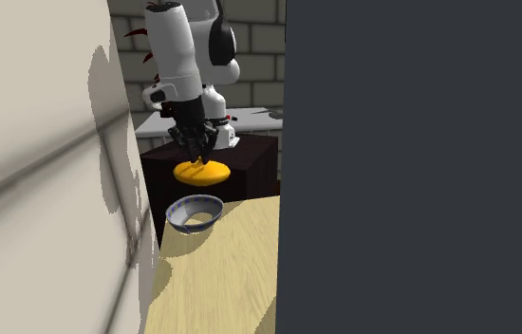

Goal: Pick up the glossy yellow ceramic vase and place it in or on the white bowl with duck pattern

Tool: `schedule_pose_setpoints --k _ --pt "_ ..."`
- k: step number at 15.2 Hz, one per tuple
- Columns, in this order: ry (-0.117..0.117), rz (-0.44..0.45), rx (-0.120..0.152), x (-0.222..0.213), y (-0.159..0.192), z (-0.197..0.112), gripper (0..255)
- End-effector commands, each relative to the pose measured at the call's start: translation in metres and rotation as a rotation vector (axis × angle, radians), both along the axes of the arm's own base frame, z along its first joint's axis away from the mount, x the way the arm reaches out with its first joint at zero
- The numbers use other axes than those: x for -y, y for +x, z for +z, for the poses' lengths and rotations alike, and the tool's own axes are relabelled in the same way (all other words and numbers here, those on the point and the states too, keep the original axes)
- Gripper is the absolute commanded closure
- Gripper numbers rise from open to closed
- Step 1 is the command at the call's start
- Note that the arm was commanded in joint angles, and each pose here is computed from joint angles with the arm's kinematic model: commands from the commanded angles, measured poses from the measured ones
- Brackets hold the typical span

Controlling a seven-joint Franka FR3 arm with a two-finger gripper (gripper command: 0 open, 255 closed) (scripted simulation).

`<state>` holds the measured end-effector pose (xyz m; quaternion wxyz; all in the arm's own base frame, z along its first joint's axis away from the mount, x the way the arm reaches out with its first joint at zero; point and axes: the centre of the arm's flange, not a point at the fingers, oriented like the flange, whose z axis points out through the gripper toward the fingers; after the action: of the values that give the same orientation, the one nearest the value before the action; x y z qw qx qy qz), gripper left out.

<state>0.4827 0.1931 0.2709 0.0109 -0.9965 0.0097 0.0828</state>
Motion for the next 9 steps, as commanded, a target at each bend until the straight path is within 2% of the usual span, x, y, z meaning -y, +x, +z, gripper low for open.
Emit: schedule_pose_setpoints --k 1,3,9 --pt "0.001 0.001 0.000 0.026 0.001 0.006 255" --pt "0.001 0.001 0.000 0.042 0.002 0.008 255" --pt "0.001 0.001 0.000 0.042 0.002 -0.023 255"
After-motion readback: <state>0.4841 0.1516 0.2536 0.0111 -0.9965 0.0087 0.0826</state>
